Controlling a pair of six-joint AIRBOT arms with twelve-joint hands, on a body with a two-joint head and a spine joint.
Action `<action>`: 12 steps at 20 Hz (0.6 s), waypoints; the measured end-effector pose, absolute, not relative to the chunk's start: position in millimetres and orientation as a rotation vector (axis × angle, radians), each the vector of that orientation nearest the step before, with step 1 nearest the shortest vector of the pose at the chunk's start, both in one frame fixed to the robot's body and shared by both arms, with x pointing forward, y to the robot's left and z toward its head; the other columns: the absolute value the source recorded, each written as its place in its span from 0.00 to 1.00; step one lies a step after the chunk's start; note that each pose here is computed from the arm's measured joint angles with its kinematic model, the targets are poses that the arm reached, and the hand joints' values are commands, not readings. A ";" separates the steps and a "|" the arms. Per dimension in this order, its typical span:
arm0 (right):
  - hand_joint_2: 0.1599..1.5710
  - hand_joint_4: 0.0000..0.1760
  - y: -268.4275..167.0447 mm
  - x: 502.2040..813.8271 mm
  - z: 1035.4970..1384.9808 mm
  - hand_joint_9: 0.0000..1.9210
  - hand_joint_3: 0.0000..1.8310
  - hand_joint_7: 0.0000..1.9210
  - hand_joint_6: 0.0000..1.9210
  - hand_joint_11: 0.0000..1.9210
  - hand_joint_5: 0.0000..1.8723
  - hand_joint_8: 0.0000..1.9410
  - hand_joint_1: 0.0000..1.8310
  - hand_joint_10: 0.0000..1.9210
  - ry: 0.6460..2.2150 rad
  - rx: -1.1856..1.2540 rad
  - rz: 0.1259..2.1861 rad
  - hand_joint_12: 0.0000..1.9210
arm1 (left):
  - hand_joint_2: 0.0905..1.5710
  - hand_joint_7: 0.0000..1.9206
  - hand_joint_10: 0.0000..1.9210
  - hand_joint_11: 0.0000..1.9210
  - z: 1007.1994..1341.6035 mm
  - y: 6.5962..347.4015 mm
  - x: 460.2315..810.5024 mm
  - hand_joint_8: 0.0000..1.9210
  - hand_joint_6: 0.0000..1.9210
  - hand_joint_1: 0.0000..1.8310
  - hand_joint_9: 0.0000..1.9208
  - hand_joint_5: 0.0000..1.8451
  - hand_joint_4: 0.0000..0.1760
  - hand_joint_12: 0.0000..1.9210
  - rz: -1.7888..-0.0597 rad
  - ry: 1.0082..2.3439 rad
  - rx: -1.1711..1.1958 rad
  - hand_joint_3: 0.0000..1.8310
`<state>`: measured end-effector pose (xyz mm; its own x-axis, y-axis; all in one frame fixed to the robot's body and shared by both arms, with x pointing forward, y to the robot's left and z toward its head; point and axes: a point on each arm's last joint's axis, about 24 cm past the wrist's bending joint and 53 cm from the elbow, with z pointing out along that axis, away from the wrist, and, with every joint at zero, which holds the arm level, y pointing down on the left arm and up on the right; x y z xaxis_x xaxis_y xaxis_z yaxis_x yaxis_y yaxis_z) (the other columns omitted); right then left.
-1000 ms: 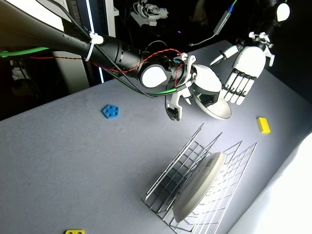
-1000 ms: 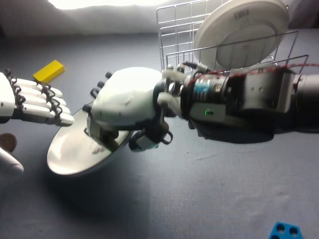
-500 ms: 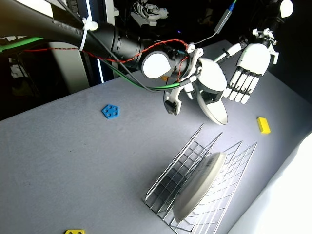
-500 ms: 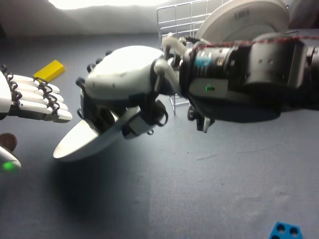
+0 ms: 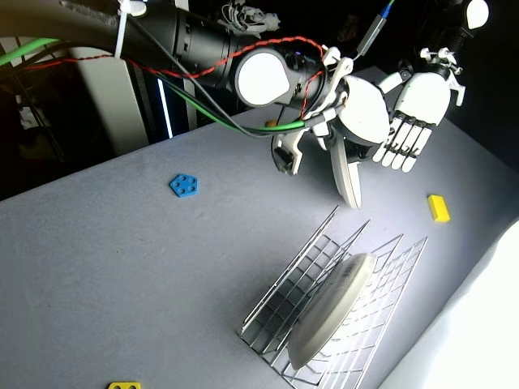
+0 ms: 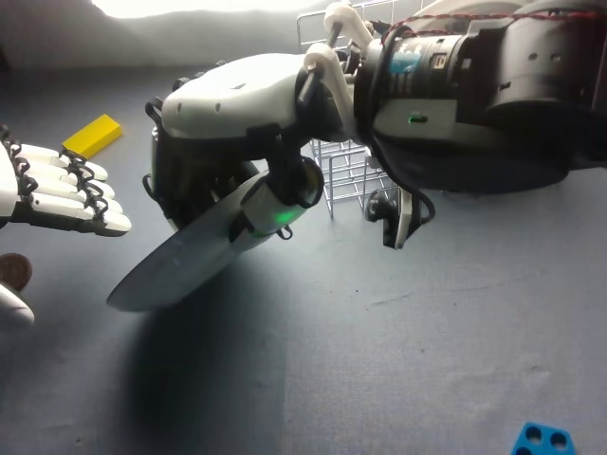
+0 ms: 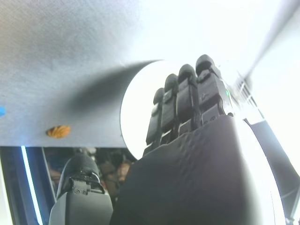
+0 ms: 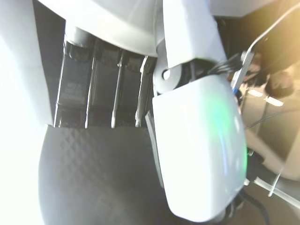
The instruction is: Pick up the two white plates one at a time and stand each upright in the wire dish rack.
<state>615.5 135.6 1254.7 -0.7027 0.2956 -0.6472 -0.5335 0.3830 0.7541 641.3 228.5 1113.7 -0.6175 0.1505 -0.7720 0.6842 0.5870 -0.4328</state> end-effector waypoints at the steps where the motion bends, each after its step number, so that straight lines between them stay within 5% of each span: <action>1: 0.66 0.00 134.3 614.9 1256.3 0.49 0.00 0.44 0.48 0.48 0.53 0.51 0.81 0.53 1.902 -0.189 1.415 0.72 | 0.64 0.06 0.01 0.01 1113.4 230.0 641.3 0.00 0.00 0.00 0.04 0.06 0.00 0.00 -0.970 2.113 0.660 0.00; 12: 0.66 0.00 100.7 629.4 1308.3 0.50 0.00 0.46 0.48 0.49 0.54 0.48 0.81 0.52 1.873 0.070 1.554 0.71 | 0.64 0.05 0.00 0.01 1100.0 242.2 636.2 0.00 0.00 0.00 0.04 0.05 0.00 0.00 -0.928 2.163 0.675 0.00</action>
